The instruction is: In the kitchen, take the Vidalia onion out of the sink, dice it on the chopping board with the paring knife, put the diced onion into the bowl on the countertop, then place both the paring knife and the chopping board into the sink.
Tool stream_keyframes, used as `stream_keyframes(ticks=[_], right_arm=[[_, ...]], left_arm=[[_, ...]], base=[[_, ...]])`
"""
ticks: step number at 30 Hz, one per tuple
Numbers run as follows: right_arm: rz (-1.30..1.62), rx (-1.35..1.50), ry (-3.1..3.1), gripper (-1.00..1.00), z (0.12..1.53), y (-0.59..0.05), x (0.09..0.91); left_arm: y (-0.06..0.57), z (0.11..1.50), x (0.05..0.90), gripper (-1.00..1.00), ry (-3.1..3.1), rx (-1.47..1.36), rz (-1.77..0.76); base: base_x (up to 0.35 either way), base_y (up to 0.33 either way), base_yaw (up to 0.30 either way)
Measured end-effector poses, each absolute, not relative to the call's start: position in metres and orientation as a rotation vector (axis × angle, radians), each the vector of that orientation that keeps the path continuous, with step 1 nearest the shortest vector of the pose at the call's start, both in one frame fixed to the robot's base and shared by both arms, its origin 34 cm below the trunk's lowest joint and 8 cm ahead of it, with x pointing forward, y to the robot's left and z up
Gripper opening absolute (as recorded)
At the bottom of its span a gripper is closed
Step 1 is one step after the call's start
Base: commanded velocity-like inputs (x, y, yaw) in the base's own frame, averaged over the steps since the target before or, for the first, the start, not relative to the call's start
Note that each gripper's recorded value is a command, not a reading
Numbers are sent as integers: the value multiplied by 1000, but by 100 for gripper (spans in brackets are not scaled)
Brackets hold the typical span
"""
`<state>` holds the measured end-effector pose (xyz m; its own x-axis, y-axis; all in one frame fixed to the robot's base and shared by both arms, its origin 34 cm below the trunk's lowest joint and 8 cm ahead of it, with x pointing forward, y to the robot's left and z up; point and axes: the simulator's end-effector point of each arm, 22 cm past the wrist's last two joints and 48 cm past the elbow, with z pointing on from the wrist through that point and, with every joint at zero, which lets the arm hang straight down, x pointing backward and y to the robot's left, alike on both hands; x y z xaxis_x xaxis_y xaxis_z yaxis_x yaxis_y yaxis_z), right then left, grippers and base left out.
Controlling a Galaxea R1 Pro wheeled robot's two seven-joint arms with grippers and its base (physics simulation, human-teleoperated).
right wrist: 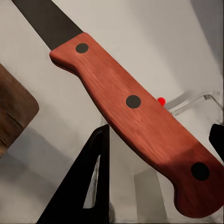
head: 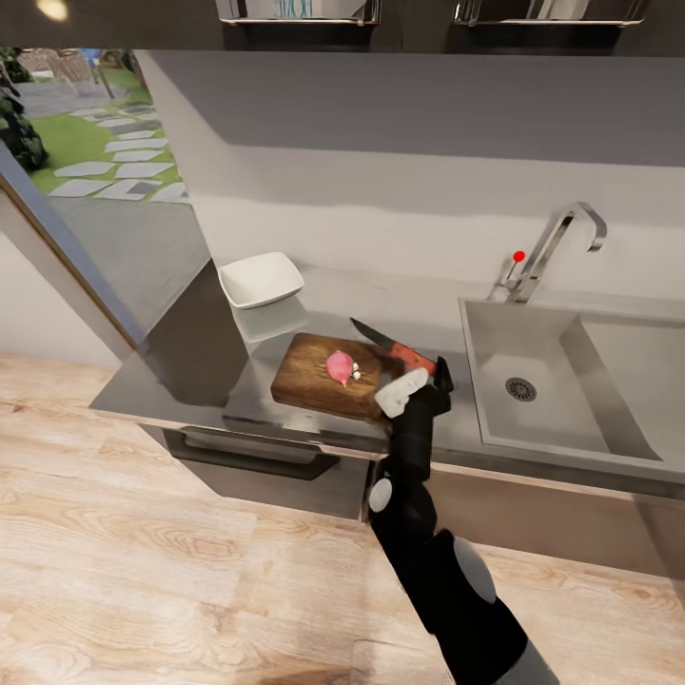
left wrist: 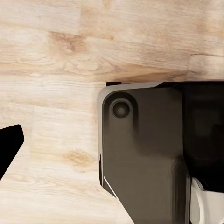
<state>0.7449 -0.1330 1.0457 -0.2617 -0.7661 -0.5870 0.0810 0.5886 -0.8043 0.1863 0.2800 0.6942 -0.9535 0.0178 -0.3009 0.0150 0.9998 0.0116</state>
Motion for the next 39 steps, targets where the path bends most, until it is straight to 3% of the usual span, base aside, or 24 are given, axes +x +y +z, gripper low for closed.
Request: stream_keyframes(ticks=[39], right_arm=[[-895,-608,1673,-100,1030,-131,744]], left_arm=[[280,694,186,100,2836,23,13]], base=[[-6,51,0]])
